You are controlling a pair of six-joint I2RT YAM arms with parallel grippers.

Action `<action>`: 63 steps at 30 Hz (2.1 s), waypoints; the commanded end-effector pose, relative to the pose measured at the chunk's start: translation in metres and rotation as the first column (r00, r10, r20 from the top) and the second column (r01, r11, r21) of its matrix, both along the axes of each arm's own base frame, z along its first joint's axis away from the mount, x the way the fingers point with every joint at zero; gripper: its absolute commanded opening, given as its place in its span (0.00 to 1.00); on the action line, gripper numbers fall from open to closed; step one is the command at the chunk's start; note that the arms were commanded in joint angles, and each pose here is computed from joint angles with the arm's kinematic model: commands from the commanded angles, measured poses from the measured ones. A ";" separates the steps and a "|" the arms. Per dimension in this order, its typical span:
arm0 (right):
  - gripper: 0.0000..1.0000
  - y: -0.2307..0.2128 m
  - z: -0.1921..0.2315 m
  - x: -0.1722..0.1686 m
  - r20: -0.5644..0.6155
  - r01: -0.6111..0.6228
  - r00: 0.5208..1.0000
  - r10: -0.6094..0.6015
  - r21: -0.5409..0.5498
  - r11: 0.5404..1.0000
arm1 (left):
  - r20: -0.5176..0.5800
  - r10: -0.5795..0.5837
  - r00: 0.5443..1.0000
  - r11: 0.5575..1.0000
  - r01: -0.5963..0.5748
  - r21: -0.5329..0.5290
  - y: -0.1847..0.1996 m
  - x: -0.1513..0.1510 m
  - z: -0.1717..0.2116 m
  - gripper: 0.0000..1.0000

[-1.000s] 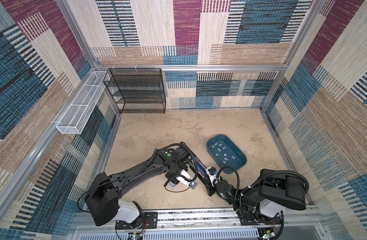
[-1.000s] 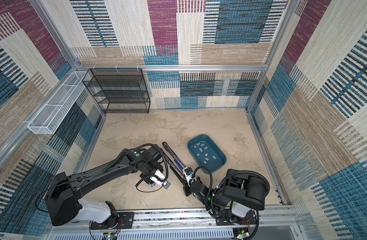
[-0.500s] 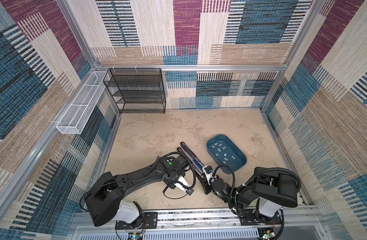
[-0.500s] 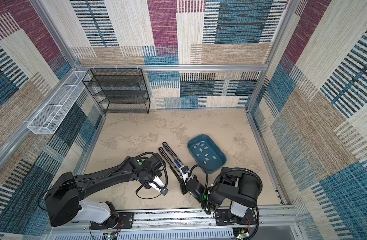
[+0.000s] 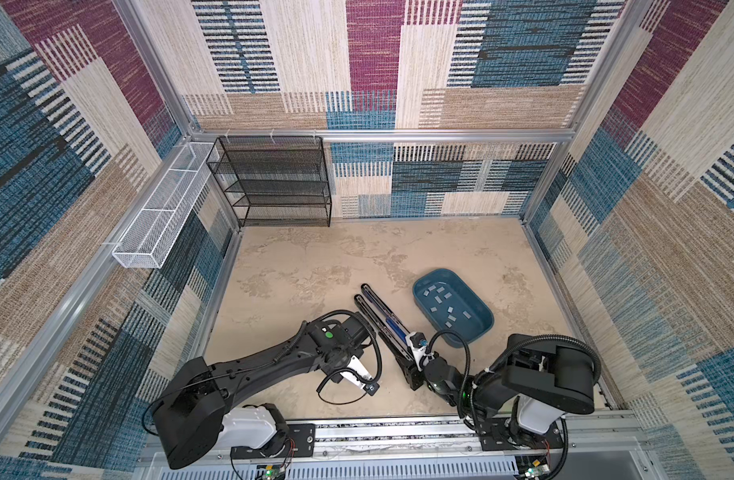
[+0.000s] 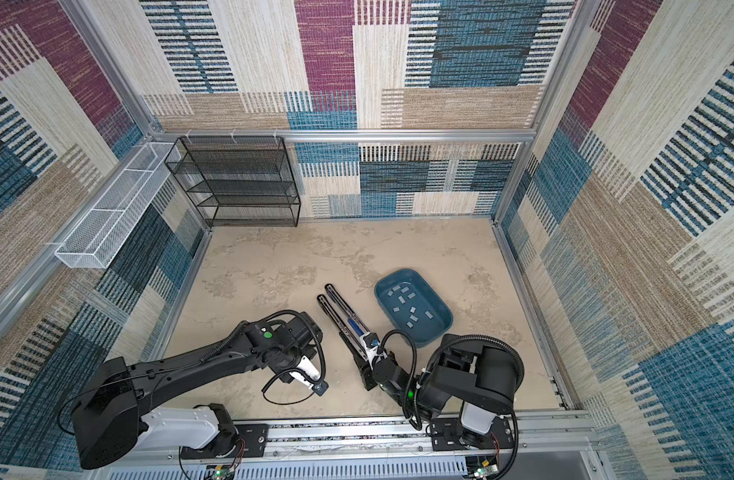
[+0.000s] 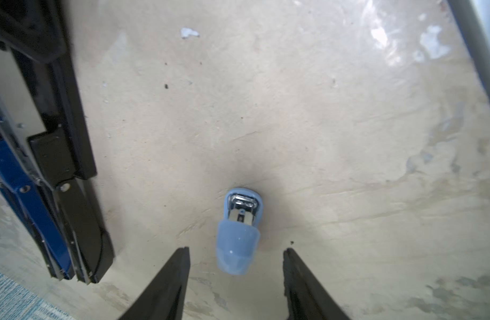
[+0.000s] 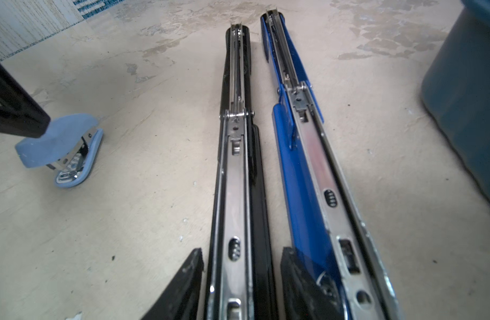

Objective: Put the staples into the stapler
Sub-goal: 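Release the black stapler with the left gripper and move toward the light-blue mini stapler, then lower the left gripper onto the light-blue mini stapler and grasp it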

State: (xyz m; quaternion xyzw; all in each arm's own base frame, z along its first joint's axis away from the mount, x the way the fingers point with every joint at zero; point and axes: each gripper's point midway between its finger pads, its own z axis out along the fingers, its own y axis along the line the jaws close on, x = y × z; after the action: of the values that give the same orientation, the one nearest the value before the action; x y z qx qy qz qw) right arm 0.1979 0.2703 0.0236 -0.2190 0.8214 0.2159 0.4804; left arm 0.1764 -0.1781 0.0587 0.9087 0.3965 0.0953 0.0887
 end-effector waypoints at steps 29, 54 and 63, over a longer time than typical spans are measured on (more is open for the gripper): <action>0.62 0.003 0.005 -0.010 0.005 -0.065 0.998 0.065 0.028 0.997 | -0.037 0.057 0.998 0.998 -0.055 0.042 0.001 0.027 -0.019 0.41; 0.63 -0.003 0.005 -0.010 0.000 -0.044 0.999 0.044 0.033 0.998 | -0.138 0.096 0.986 0.995 -0.091 0.041 -0.006 0.017 -0.022 0.36; 0.63 0.002 0.028 -0.011 -0.003 -0.043 0.999 0.043 0.129 0.991 | -0.170 0.112 0.979 0.983 -0.134 -0.127 -0.037 0.018 0.016 0.04</action>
State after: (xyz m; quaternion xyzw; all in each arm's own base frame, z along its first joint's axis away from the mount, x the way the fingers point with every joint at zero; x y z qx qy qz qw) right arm 0.1861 0.2649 0.0362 -0.2253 0.8097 0.2498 0.4809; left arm 0.2015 -0.2022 0.0573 0.8907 0.4454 0.0366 0.0831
